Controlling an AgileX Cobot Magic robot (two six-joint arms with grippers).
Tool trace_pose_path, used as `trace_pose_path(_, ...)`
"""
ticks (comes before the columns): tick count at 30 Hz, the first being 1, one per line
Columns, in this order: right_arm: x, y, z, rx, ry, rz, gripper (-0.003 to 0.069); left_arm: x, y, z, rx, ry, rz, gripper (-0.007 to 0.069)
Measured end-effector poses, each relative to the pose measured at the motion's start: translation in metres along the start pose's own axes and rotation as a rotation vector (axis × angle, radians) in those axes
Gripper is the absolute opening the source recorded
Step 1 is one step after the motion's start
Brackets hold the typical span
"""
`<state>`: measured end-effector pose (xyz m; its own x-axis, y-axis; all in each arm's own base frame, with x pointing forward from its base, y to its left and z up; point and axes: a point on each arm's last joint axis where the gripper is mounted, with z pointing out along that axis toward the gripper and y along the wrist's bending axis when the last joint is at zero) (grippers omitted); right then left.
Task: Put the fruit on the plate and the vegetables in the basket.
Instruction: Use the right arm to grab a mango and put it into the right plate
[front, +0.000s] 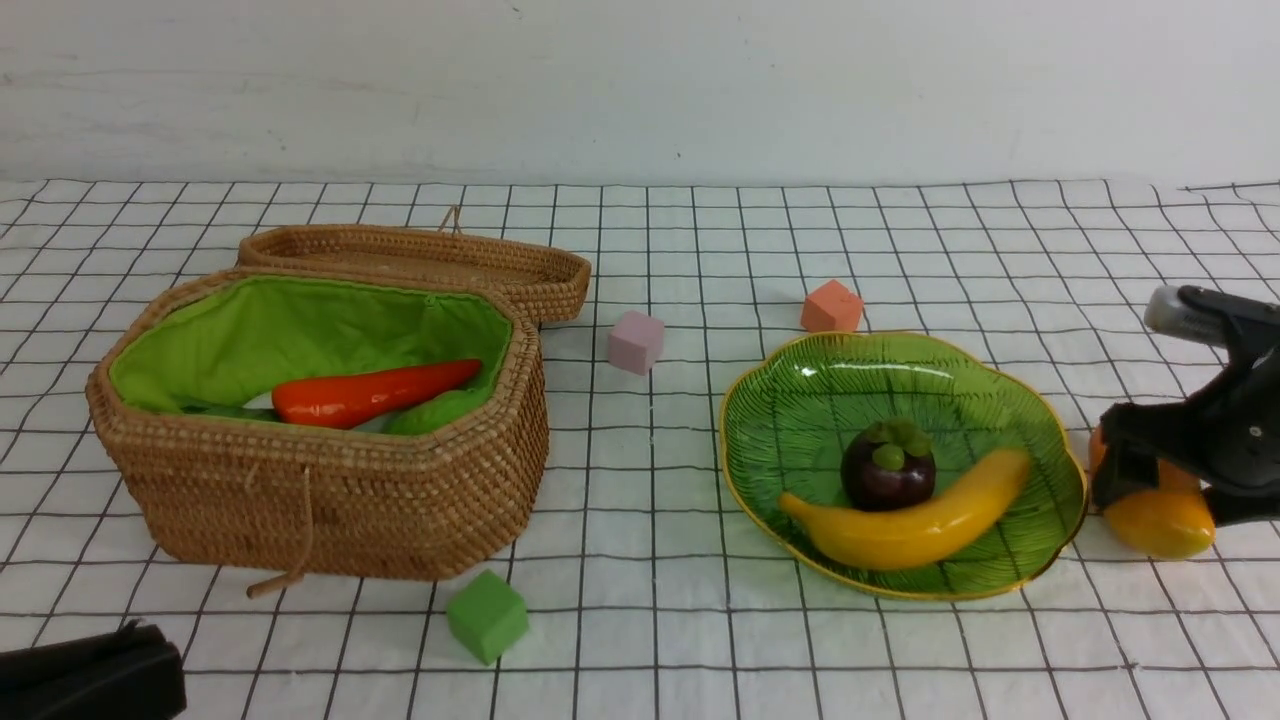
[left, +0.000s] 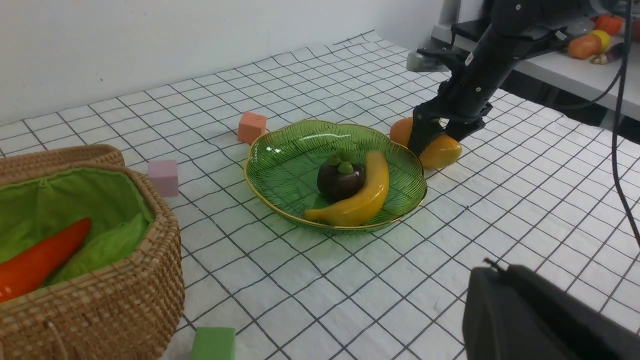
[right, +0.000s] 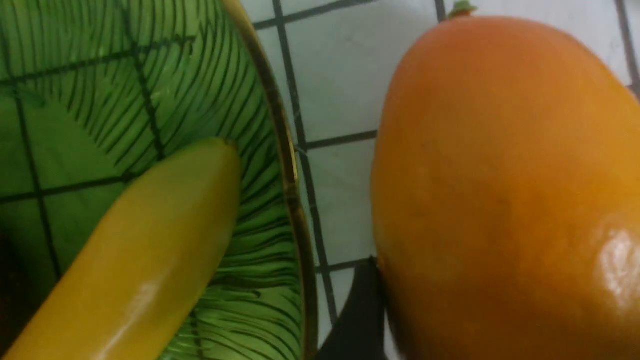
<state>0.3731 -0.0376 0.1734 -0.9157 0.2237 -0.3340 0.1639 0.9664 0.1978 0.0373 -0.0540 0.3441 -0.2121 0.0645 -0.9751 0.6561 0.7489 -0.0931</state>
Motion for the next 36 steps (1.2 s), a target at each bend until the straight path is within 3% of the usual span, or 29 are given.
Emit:
trace_pose_path(6,0.0,-0.002,0.011,-0.004,0.011,-0.028,0.0526,0.003,-0.003,0.0,0.027,0.034,-0.008,-0.0013)
trace_pose_path(15,0.004,0.008,-0.023,-0.032,0.039,0.01,0.052,0.006,-0.001,0.0,0.009,0.071,0.016,-0.0013)
trace_pose_path(17,0.002,0.031,-0.062,-0.073,-0.057,-0.028,0.052,0.005,0.002,0.0,-0.016,0.058,0.028,-0.0013)
trace_pose_path(21,0.003,0.08,-0.091,-0.149,-0.21,-0.213,0.052,0.003,0.003,0.0,-0.034,0.032,0.029,-0.0013)
trace_pose_path(25,0.004,0.113,-0.073,-0.182,-0.261,-0.317,0.052,0.003,0.004,0.0,-0.044,0.031,0.036,-0.0013)
trace_pose_path(29,-0.004,0.118,-0.035,-0.165,-0.239,-0.317,0.052,0.003,0.005,0.0,-0.051,0.036,0.045,-0.0013)
trace_pose_path(31,-0.007,0.118,-0.026,-0.16,-0.227,-0.318,0.0547,0.003,0.005,0.0,-0.055,0.038,0.05,-0.0013)
trace_pose_path(34,-0.011,0.12,-0.025,-0.16,-0.232,-0.324,0.0655,0.004,0.006,0.0,-0.067,0.047,0.065,-0.0013)
trace_pose_path(36,-0.012,0.122,-0.033,-0.167,-0.241,-0.329,0.0674,0.005,0.007,0.0,-0.076,0.054,0.076,-0.0013)
